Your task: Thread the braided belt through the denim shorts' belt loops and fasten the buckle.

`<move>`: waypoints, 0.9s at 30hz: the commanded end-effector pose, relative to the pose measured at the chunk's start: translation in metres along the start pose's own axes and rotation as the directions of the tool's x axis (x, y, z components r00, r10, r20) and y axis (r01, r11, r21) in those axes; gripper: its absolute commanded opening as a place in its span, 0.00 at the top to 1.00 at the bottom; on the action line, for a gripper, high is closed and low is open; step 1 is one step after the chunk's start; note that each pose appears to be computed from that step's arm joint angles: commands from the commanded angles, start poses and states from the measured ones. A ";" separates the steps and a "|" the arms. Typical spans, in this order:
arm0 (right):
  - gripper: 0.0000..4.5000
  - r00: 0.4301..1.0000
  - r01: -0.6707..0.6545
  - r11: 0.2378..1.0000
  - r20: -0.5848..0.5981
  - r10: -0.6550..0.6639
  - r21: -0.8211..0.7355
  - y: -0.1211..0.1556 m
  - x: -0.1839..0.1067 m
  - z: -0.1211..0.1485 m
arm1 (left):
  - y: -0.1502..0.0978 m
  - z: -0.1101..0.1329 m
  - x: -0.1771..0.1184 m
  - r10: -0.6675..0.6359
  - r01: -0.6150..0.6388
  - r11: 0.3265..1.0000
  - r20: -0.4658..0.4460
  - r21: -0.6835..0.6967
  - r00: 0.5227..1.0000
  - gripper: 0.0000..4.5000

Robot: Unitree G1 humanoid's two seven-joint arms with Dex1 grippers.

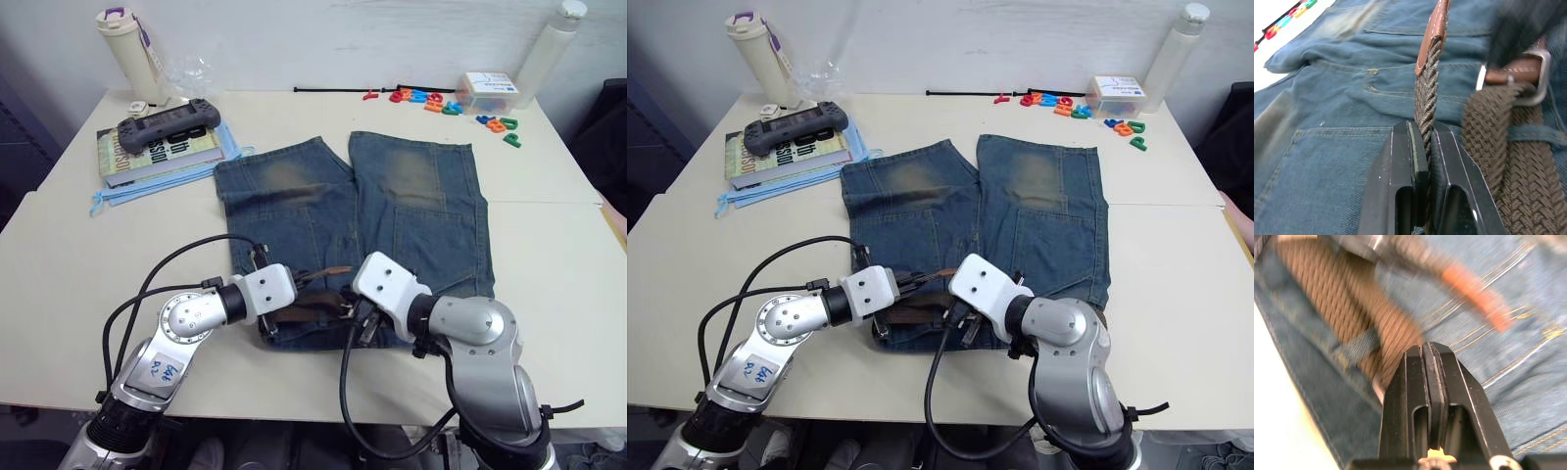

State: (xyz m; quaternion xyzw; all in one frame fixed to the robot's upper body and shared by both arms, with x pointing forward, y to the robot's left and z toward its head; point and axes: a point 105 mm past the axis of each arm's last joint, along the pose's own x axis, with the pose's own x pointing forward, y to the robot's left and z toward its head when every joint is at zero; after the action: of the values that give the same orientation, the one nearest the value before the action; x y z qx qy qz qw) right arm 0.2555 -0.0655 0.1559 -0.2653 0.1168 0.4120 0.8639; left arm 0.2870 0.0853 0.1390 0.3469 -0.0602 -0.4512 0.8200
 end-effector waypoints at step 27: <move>0.38 0.954 0.292 0.905 0.024 -0.300 -0.309 0.006 -0.040 -0.029 | -0.007 0.005 0.012 -0.102 0.100 0.991 0.017 0.089 0.995 1.00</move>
State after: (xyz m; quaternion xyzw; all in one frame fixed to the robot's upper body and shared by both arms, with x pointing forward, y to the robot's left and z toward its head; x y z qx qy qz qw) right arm 0.2323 -0.1178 0.1110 -0.4114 0.1049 0.3031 0.8532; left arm 0.2868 0.0742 0.1328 0.3792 -0.0641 -0.4888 0.7831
